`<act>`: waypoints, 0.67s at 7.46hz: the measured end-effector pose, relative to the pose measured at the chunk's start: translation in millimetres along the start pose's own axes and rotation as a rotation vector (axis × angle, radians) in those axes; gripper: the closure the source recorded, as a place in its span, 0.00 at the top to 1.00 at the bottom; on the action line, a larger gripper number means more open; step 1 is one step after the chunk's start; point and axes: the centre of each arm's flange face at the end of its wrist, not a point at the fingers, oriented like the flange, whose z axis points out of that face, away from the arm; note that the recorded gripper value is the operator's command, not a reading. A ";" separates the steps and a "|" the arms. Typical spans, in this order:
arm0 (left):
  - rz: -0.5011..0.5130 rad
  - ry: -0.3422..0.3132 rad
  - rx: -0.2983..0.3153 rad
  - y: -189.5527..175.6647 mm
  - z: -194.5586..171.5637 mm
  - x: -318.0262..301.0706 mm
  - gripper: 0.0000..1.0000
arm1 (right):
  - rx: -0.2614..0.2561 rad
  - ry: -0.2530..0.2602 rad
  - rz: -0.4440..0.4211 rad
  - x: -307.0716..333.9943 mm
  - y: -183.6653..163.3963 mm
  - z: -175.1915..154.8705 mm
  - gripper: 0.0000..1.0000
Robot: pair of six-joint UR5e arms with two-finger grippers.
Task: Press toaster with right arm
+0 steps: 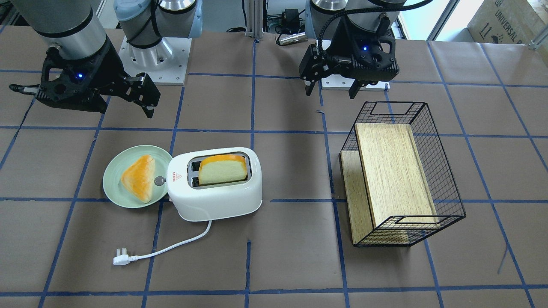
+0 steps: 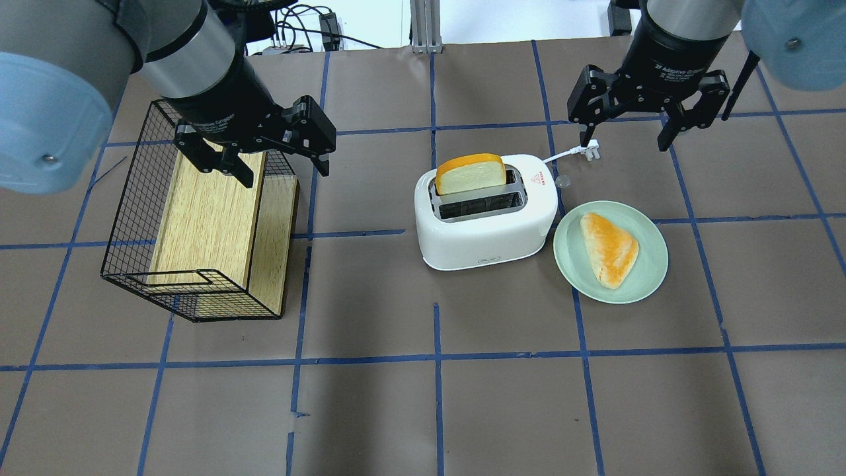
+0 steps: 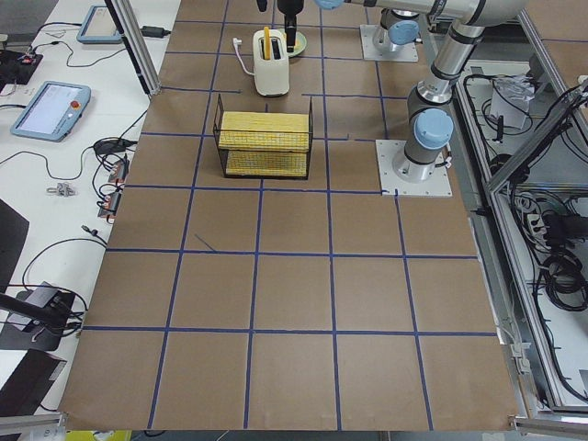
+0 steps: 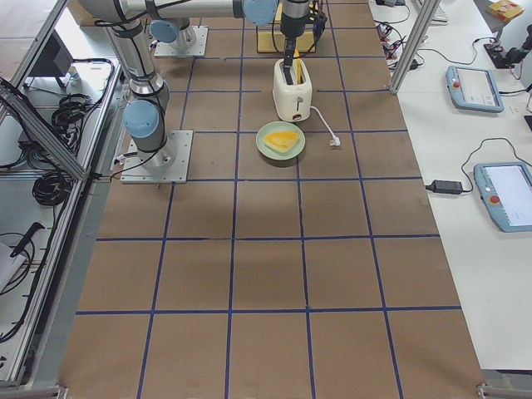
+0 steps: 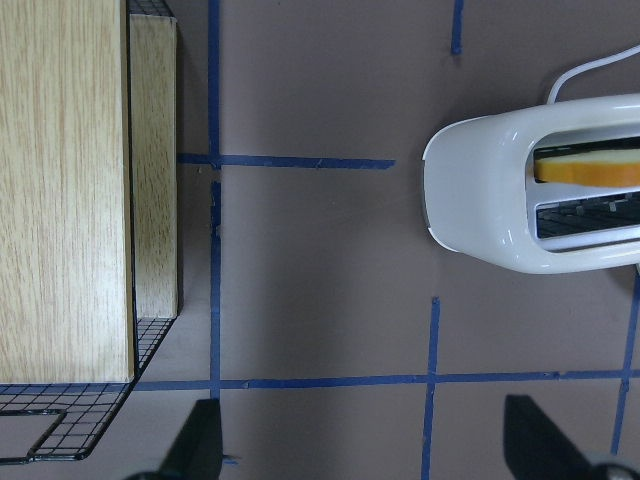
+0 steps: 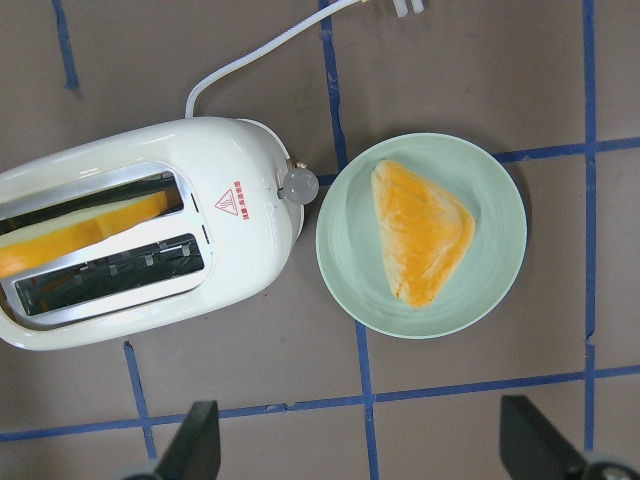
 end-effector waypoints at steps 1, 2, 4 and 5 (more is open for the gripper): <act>0.000 0.000 0.000 0.0 0.0 0.0 1.00 | -0.005 0.001 0.001 0.5 0.8 -3.8 1.00; 0.000 0.000 0.000 0.0 0.0 0.0 1.00 | -0.016 -0.002 0.000 -0.4 3.0 -6.2 1.00; 0.000 0.000 0.000 0.0 0.0 0.0 1.00 | -0.018 -0.015 -0.003 -2.9 4.5 -8.7 1.00; 0.000 0.000 0.000 0.0 0.0 0.0 1.00 | -0.004 -0.015 -0.005 -3.3 3.2 -12.1 1.00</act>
